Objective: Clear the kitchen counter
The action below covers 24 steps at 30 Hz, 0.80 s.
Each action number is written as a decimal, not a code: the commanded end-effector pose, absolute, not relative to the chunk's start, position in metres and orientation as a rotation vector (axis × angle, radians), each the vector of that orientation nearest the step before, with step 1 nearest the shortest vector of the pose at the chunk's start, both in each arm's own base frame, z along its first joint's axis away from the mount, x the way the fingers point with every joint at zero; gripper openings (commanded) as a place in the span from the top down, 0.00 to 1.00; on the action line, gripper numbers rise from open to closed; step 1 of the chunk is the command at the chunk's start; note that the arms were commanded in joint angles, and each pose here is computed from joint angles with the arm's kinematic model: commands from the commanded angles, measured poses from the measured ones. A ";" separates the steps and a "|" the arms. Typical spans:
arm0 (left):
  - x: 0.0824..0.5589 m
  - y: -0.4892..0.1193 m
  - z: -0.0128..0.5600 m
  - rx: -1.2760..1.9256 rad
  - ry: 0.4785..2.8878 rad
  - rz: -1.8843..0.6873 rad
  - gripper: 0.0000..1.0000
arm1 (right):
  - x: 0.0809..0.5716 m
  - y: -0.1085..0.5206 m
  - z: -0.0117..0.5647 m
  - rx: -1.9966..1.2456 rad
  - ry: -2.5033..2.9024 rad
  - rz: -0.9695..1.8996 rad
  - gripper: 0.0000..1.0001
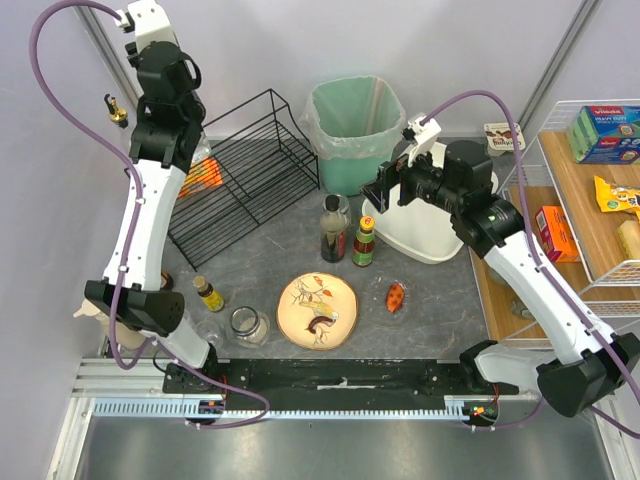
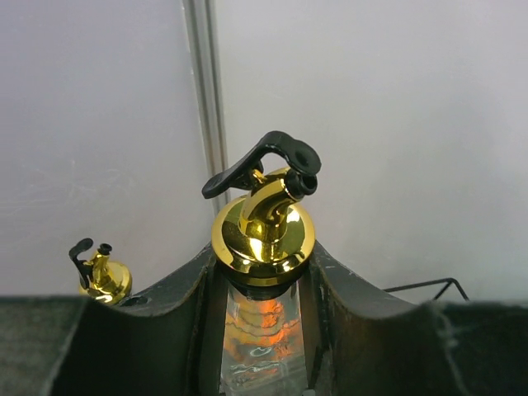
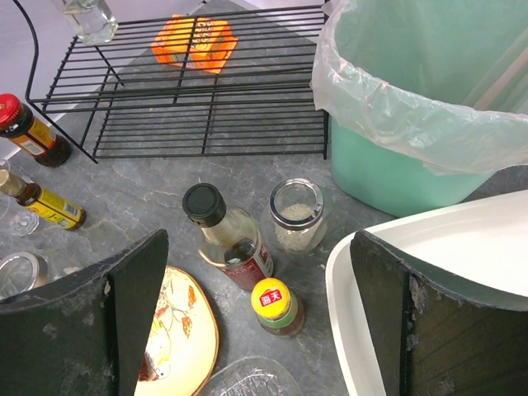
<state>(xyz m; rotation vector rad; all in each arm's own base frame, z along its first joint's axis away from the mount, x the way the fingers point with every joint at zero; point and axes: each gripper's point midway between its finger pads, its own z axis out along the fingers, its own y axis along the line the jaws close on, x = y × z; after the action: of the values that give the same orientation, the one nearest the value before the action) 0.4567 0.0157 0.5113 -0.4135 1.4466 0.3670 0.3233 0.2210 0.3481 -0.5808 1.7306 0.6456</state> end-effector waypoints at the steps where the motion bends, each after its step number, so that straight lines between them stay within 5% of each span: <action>1: 0.446 0.037 0.568 -0.481 1.258 0.320 0.98 | 0.332 0.222 0.368 -0.580 1.667 0.620 0.02; 24: 0.502 0.037 0.513 -0.362 1.306 0.181 0.98 | 0.338 0.221 0.353 -0.533 1.713 0.614 0.02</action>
<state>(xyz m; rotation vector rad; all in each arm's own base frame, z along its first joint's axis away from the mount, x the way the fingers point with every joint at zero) 0.5055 0.0421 0.4598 -0.3346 1.5049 0.2889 0.3339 0.2200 0.3374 -0.5591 1.7629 0.6152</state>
